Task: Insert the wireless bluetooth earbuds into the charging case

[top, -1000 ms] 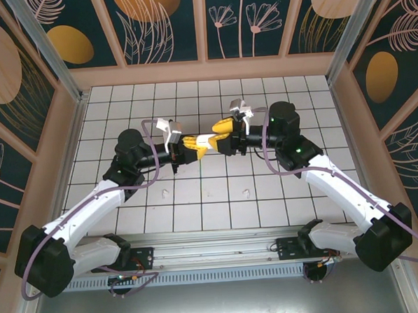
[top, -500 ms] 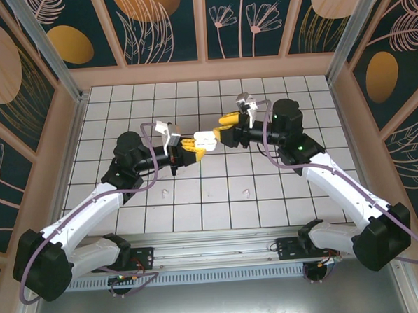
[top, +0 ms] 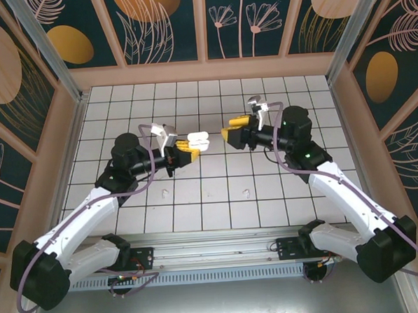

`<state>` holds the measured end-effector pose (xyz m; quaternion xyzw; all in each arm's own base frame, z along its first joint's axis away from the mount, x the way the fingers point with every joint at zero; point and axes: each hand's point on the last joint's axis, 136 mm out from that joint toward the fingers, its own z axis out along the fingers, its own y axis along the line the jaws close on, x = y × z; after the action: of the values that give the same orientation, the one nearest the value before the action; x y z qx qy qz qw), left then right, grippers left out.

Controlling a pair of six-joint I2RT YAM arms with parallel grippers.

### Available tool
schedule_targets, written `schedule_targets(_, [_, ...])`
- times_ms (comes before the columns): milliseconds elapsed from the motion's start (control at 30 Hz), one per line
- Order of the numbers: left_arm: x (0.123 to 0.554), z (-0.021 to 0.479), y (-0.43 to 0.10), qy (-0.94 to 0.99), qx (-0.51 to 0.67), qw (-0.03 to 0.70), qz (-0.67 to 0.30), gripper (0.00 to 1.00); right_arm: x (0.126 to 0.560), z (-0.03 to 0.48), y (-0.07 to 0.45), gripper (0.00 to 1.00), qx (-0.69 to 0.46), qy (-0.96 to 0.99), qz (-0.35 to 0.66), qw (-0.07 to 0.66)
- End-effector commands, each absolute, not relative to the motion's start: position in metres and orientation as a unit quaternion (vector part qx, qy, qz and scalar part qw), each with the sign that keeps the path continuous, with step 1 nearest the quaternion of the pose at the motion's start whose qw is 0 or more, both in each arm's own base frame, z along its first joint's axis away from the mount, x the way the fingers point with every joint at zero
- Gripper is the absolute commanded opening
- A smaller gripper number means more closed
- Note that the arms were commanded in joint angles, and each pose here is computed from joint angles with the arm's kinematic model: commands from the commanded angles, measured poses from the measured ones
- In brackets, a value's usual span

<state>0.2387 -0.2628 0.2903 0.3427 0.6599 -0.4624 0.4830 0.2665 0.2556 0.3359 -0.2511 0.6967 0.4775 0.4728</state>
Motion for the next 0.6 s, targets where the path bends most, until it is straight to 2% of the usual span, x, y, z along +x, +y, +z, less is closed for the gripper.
schedule_targets(0, [0.245, 0.279, -0.241, 0.7, 0.298, 0.487, -0.43, 0.0, 0.286, 0.314, 0.245, 0.61, -0.182, 0.742, 0.457, 0.456])
schedule_targets(200, [0.26, 0.256, -0.192, 0.774, 0.217, 0.511, -0.303, 0.0, 0.309, 0.258, 0.255, 0.55, -0.106, 0.804, 0.458, 0.363])
schedule_targets(367, [0.259, 0.267, -0.152, 0.78, 0.152, 0.561, -0.232, 0.0, 0.317, 0.198, 0.285, 0.49, -0.058, 0.857, 0.44, 0.26])
schedule_targets(567, [0.251, 0.288, -0.113, 0.768, 0.101, 0.61, -0.166, 0.0, 0.284, 0.128, 0.36, 0.44, -0.033, 0.896, 0.428, 0.115])
